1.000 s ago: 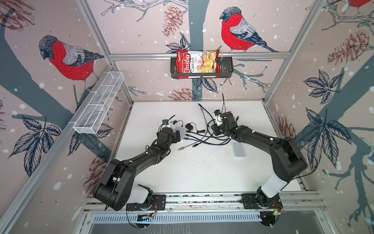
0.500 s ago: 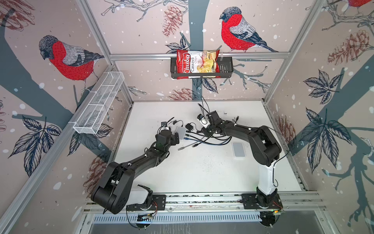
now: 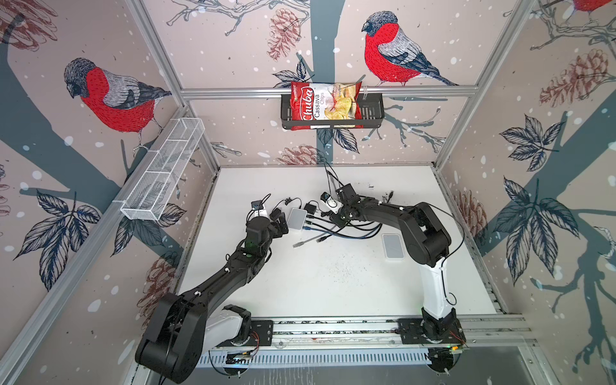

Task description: Insert the plug into the switch port

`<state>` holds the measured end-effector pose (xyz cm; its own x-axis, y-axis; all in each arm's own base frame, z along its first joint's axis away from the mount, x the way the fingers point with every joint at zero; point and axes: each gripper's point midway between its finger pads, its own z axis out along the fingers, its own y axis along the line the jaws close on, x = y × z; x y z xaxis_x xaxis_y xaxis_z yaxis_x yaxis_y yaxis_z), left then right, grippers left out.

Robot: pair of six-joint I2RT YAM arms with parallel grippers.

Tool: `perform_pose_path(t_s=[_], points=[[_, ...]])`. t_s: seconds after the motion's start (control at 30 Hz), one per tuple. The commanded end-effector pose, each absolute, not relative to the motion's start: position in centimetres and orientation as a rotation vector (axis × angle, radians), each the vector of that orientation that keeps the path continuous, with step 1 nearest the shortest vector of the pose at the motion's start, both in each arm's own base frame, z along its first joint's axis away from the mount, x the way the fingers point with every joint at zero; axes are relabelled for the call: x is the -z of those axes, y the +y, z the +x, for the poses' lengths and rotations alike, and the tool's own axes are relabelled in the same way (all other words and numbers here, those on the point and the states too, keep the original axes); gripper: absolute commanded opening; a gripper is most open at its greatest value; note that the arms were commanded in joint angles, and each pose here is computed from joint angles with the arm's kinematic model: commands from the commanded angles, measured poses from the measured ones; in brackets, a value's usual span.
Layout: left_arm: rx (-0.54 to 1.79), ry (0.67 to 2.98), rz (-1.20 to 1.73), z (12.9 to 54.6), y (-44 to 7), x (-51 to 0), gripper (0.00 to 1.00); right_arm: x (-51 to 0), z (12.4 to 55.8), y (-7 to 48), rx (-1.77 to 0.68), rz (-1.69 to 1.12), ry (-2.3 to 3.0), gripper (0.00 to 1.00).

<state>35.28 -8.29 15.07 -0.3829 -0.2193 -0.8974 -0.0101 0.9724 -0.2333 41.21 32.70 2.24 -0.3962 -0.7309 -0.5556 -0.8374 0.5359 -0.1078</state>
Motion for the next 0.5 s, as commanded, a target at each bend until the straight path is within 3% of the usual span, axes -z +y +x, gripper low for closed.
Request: perform_pose_path(t_s=[0.0,0.23,0.47], points=[[0.254,1.920,-0.176,35.3,-8.4,-15.9,0.96,-1.2,41.1,32.3,-0.231,-1.277,2.262,0.28],[0.249,1.928,-0.180,35.1,-8.1,-15.5,0.96,-2.0,42.3,33.2,-0.245,-1.227,2.234,0.01],[0.252,1.933,-0.178,35.1,-8.2,-15.4,0.96,-6.2,43.8,34.7,-0.298,-1.146,2.130,0.00]])
